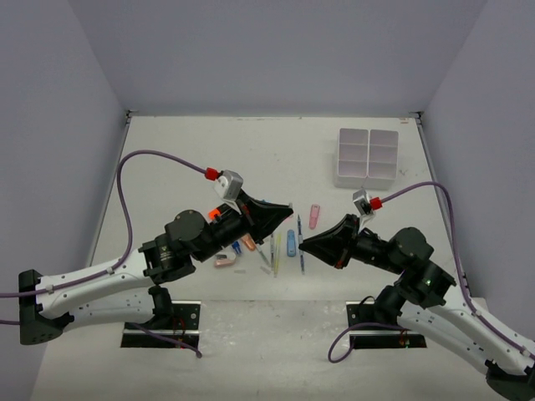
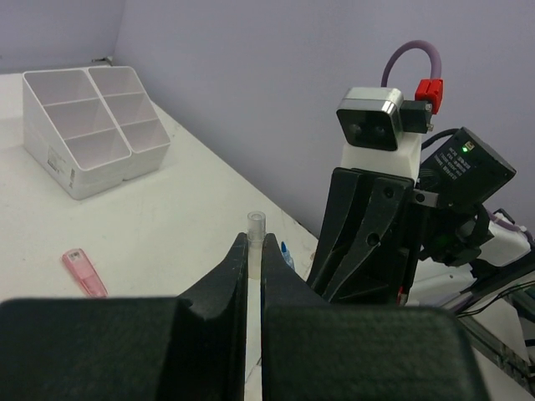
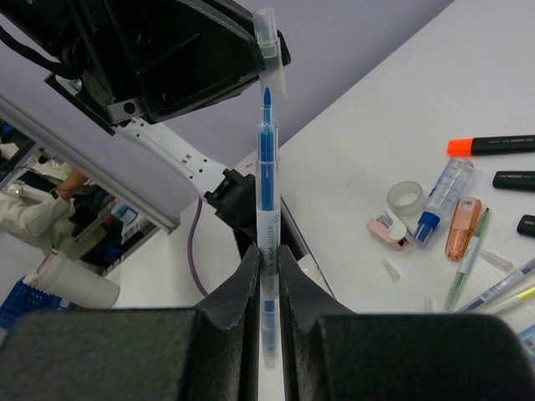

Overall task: Sort the stationery into containers
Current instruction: Close the pen cap on the pen.

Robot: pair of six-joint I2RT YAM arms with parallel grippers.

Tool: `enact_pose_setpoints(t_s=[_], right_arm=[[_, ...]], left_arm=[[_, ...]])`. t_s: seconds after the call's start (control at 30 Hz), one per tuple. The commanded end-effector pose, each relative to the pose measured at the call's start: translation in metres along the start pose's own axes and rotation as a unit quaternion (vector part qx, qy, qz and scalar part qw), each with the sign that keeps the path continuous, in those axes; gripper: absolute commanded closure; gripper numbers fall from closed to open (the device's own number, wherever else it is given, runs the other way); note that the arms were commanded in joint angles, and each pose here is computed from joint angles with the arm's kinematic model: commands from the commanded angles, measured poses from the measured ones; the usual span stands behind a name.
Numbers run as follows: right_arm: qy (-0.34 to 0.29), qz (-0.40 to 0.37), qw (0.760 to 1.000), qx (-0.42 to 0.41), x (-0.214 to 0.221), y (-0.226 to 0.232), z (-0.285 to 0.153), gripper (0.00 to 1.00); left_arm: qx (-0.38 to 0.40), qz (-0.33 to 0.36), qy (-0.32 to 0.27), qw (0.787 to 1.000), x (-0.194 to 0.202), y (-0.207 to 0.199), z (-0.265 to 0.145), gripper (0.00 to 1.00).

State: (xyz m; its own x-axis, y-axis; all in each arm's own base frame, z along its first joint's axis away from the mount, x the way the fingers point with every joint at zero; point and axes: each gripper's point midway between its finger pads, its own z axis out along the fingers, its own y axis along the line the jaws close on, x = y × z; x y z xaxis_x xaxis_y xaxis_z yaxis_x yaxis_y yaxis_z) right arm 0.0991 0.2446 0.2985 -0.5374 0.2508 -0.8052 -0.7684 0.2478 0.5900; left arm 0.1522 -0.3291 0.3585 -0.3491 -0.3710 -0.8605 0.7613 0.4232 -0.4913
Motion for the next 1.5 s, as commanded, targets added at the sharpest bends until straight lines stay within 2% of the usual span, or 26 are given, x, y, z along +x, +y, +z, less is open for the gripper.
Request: enact_pose_setpoints(t_s=[0.0, 0.57, 1.3, 1.47], right_arm=[[-0.008, -0.014, 1.0, -0.004, -0.011, 0.007, 0.0, 1.0], [-0.004, -0.011, 1.0, 0.005, -0.011, 0.005, 0.002, 1.0], [-0.04, -0.032, 0.999, 0.007, -0.04, 0.017, 0.0, 1.0], [-0.068, -0.053, 0.996, 0.014, -0.056, 0.019, -0.001, 1.0]], left_arm=[[0.026, -0.003, -0.043, 0.999, -0.028, -0.016, 0.002, 1.0], [0.016, -0.02, -0.055, 0.998, -0.029, -0.015, 0.013, 1.0], [0.02, -0.055, -0.025, 0.998, -0.001, -0.011, 0.02, 1.0], [0.02, -0.066, -0.016, 0.998, 0.003, -0.012, 0.023, 1.0]])
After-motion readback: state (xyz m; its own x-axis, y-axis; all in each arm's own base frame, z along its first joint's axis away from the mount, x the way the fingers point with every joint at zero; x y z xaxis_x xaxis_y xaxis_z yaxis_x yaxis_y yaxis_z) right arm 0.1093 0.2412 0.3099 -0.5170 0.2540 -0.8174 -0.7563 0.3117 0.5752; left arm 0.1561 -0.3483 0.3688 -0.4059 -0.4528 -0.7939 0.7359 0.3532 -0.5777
